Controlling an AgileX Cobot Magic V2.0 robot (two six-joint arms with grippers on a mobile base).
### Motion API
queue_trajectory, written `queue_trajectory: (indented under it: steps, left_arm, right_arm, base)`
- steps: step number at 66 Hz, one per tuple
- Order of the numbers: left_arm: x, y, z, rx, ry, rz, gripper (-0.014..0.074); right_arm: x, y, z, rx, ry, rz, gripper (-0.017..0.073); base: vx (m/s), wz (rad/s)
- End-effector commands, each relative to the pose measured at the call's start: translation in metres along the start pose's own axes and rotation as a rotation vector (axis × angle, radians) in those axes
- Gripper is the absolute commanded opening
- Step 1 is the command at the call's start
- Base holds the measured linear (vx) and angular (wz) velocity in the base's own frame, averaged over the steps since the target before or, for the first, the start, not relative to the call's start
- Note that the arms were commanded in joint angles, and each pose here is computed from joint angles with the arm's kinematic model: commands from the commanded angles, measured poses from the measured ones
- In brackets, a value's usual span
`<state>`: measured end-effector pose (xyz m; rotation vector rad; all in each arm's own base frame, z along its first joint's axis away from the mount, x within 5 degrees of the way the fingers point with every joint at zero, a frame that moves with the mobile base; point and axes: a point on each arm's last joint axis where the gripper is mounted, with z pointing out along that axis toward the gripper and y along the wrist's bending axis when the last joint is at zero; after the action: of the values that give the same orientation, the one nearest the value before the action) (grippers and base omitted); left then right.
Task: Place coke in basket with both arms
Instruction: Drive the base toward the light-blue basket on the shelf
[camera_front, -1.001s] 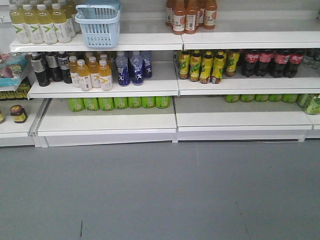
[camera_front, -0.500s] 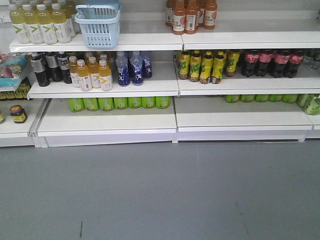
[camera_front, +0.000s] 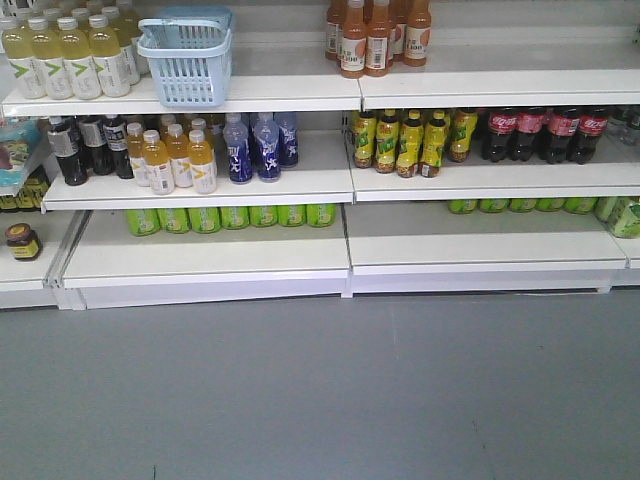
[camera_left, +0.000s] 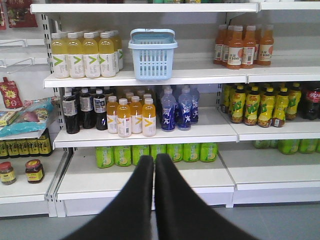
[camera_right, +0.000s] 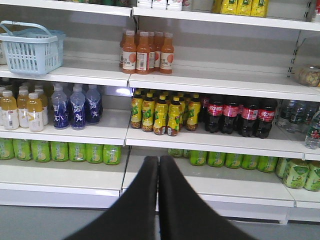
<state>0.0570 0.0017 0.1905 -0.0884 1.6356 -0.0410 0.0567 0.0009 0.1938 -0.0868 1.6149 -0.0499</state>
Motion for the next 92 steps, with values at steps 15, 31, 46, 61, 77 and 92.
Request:
queue_trajectory:
  steps: [15,31,46,61,77,92]
  left_arm:
    - [-0.0075,-0.0012,-0.0018,0.017,-0.089,-0.013,-0.0006]
    - [-0.0075,-0.0012,-0.0018,0.017,-0.089,-0.013,-0.0006]
    - [-0.0075,-0.0012,-0.0018,0.017,-0.089,-0.013,-0.0006]
    - [-0.0075,-0.0012,-0.0018,0.017,-0.089,-0.013,-0.0006]
    - [-0.0075,-0.0012,-0.0018,0.017,-0.089,-0.013,-0.0006]
    - [-0.0075,-0.0012,-0.0018,0.017,-0.089,-0.013,-0.0006]
  right_arm:
    - [-0.0041,0.0002,-0.0010,0.001,-0.082,-0.015,-0.0009]
    - [-0.0041,0.0002,-0.0010,0.001,-0.082,-0.015,-0.0009]
    - [-0.0041,0.0002,-0.0010,0.001,-0.082,-0.015,-0.0009]
    - [-0.0041,0.0002,-0.0010,0.001,-0.082,-0.015,-0.0009]
    - [-0.0041,0.0002,-0.0010,0.001,-0.082,-0.015,-0.0009]
    - [-0.0041,0.0002,-0.0010,0.001,-0.082,-0.015,-0.0009]
  base:
    - [0.13,-0.02]
    - [0.10,0.00]
    - [0.09,0.04]
    - [0.09,0.06]
    - [0.10,0.08]
    - [0.12,0.08]
